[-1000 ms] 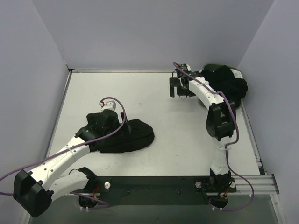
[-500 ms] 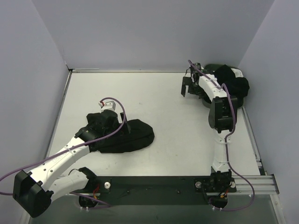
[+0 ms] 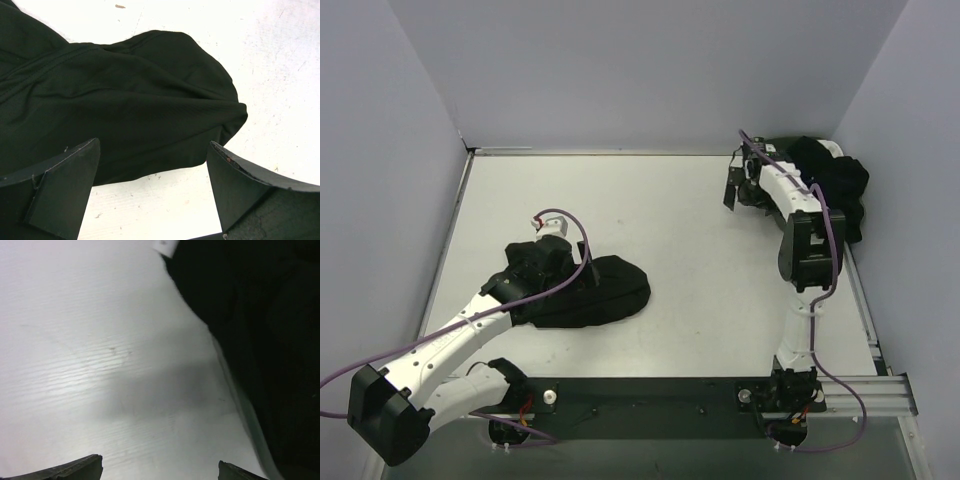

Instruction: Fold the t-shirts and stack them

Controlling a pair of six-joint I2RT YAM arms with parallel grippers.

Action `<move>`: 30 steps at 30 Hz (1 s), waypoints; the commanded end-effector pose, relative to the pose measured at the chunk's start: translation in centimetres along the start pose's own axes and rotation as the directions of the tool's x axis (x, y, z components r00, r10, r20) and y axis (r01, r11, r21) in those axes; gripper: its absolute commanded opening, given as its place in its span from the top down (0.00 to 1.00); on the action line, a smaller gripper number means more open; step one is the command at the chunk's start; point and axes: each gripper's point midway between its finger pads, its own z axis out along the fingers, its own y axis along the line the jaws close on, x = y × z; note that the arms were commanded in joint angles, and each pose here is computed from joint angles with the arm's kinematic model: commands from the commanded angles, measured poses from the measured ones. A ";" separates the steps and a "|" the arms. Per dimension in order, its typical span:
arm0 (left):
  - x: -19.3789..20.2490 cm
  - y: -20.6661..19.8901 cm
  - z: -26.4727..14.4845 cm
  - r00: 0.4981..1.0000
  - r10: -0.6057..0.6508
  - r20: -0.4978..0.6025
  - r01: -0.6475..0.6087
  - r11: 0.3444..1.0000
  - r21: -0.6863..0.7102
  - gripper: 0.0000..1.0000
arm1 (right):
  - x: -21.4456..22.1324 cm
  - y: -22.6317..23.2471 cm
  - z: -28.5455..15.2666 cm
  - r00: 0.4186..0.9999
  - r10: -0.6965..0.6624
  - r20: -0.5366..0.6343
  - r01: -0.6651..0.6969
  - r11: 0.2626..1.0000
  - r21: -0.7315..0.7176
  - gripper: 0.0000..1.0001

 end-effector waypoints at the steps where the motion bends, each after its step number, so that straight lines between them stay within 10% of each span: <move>1: -1.7 -0.5 -0.7 0.999 0.011 0.043 -0.011 1.000 -0.007 0.03 | -0.1 6.1 -9.4 0.975 -0.121 0.188 0.136 0.989 -0.064 0.00; 20: -7.8 14.1 -6.2 0.978 -0.153 0.140 0.201 0.865 -0.460 0.03 | 19.4 30.5 -21.3 0.860 -0.383 0.337 0.507 0.721 -0.473 0.08; 30: -5.8 15.0 -5.5 0.941 -0.293 0.167 0.337 0.841 -0.423 0.03 | 24.7 35.8 -20.2 0.824 -0.497 0.274 0.559 0.628 -0.541 0.12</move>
